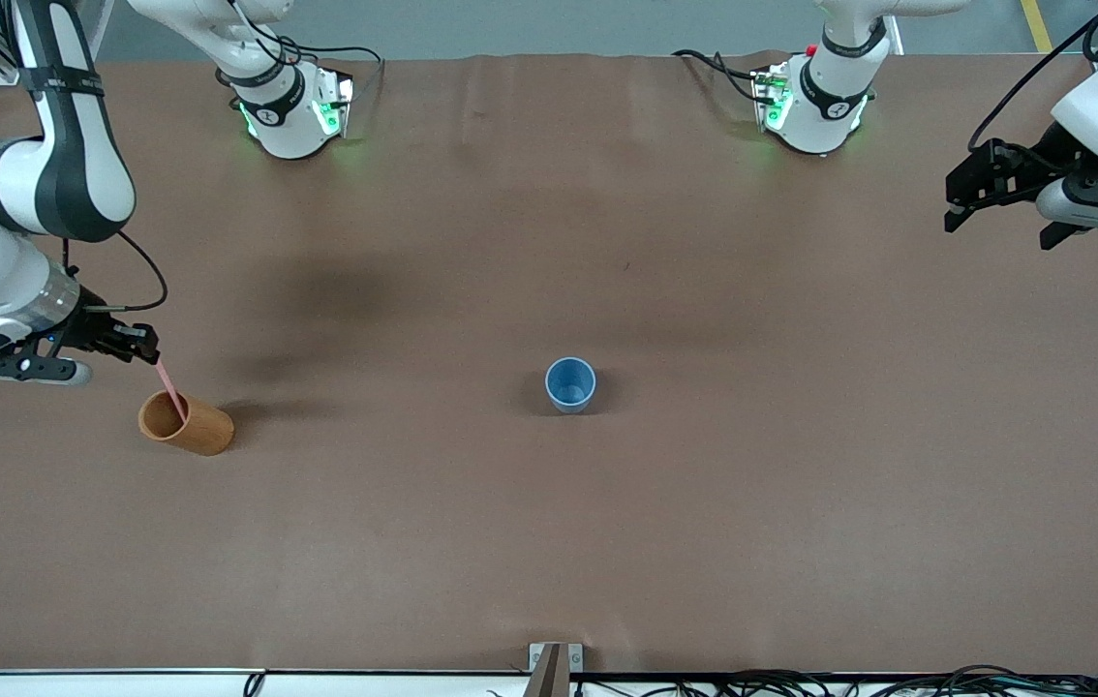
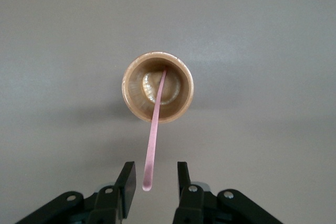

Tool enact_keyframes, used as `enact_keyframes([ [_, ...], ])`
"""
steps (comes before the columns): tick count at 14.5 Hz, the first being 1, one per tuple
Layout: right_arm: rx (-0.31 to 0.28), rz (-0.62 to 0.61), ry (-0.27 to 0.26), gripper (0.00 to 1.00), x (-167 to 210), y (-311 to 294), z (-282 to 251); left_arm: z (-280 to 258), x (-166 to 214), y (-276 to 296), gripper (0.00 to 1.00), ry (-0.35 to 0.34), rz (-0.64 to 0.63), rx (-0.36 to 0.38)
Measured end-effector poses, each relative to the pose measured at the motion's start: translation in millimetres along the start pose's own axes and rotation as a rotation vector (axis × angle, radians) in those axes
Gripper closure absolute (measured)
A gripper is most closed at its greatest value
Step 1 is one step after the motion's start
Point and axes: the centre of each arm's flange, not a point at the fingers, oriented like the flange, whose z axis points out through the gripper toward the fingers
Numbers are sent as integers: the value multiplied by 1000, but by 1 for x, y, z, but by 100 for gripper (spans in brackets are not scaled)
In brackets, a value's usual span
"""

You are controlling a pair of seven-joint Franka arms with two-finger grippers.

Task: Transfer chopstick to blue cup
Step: 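Lower the right gripper and grasp the pink chopstick, then pull the pink chopstick up out of the orange cup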

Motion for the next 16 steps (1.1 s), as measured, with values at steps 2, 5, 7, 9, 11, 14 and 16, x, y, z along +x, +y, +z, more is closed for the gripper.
enact_keyframes([
  [2,0,0,-3,61,0,0,2,0,0,-1,0,-2,-1,0],
  [5,0,0,-11,62,-2,0,7,3,2,-1,0,-7,-2,-1],
  [7,0,0,-15,64,-2,0,9,4,3,-2,0,-9,-4,-1],
  [9,0,0,-16,65,-2,0,10,5,3,-3,0,-10,-6,-2],
  [11,0,0,-17,76,-3,0,10,5,3,-3,0,-12,-8,-2],
  [14,1,1,-22,89,-3,-1,11,5,2,-4,0,-13,-10,-2],
  [16,1,1,-22,91,-3,-1,11,5,2,-5,0,-13,-10,-2],
])
